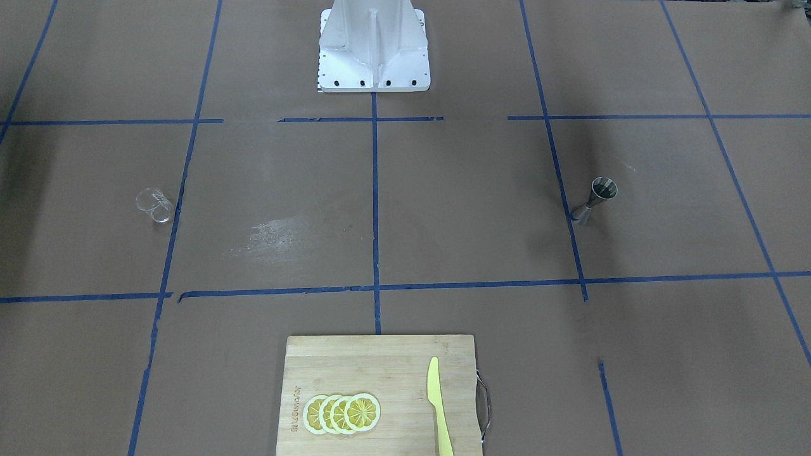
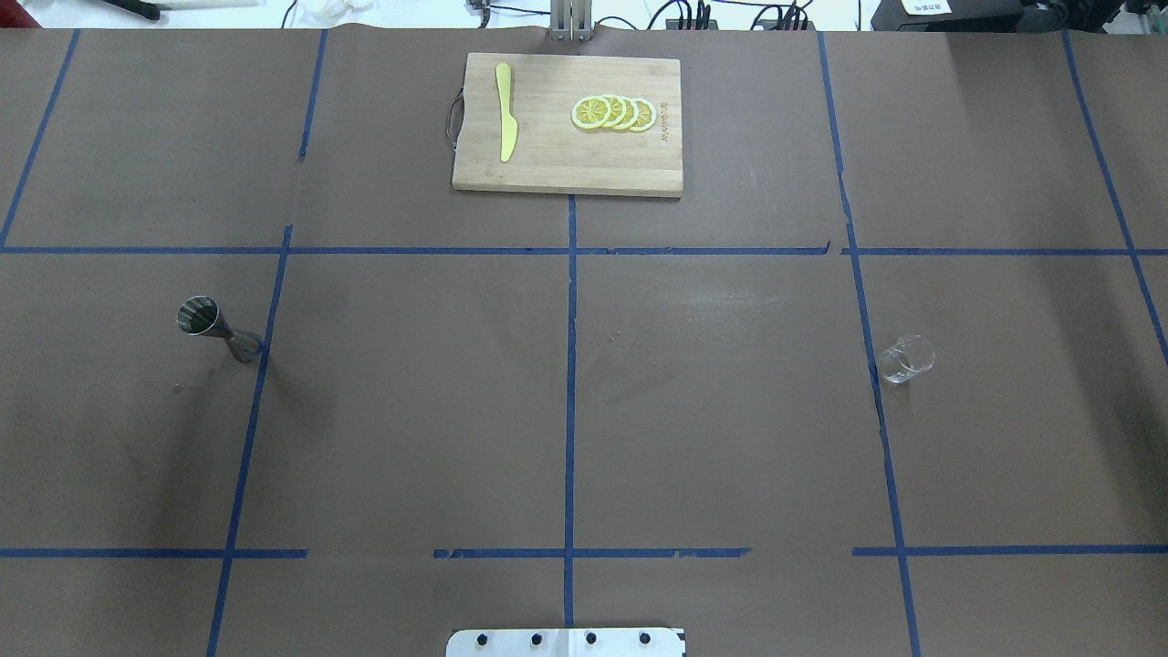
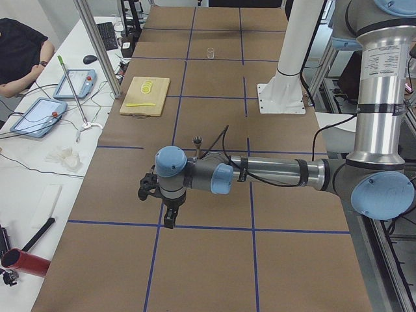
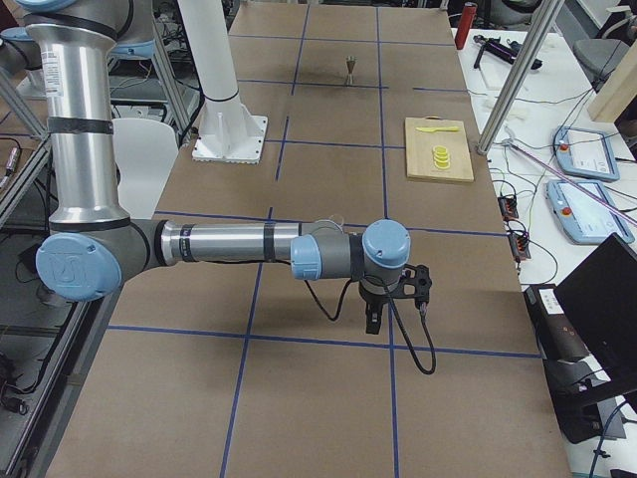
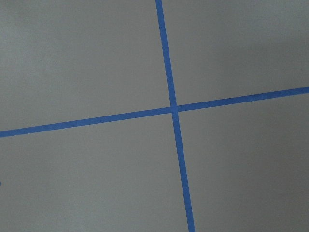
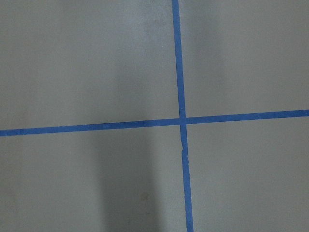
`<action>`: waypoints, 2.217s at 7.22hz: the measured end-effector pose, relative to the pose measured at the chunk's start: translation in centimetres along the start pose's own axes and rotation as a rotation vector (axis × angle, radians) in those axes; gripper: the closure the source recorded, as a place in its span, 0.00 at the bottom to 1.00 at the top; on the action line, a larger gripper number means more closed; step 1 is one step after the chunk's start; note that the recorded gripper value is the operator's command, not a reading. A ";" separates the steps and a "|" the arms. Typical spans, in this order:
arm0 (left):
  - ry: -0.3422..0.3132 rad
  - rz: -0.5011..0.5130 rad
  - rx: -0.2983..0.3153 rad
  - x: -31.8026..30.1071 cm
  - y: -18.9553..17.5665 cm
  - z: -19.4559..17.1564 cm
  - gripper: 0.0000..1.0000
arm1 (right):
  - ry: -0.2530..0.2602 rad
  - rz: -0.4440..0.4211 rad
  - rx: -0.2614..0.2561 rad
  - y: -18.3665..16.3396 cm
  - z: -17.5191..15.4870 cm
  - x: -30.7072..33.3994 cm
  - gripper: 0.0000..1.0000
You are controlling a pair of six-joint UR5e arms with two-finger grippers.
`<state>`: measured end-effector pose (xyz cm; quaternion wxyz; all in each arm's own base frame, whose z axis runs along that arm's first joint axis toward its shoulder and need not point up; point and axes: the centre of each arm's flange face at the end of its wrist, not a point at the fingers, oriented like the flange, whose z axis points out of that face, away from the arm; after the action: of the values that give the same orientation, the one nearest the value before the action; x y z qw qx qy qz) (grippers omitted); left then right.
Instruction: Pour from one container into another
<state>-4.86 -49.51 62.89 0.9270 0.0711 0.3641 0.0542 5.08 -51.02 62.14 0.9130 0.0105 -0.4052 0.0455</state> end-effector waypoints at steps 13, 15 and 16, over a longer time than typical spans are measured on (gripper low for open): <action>0.068 0.059 0.031 1.3 -0.7 -0.8 0.00 | 0.003 0.007 -0.005 0.1 0.3 0.4 0.00; 0.068 0.058 0.031 1.2 -0.7 -0.8 0.00 | 0.004 0.008 -0.005 0.1 0.3 0.4 0.00; 0.068 0.058 0.032 1.3 -0.7 -0.8 0.00 | 0.004 0.007 -0.005 0.1 0.3 0.4 0.00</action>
<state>-4.44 -49.90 61.38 0.9110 0.0944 0.3939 0.0776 5.13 -50.88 62.59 0.9137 0.0067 -0.4035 0.0480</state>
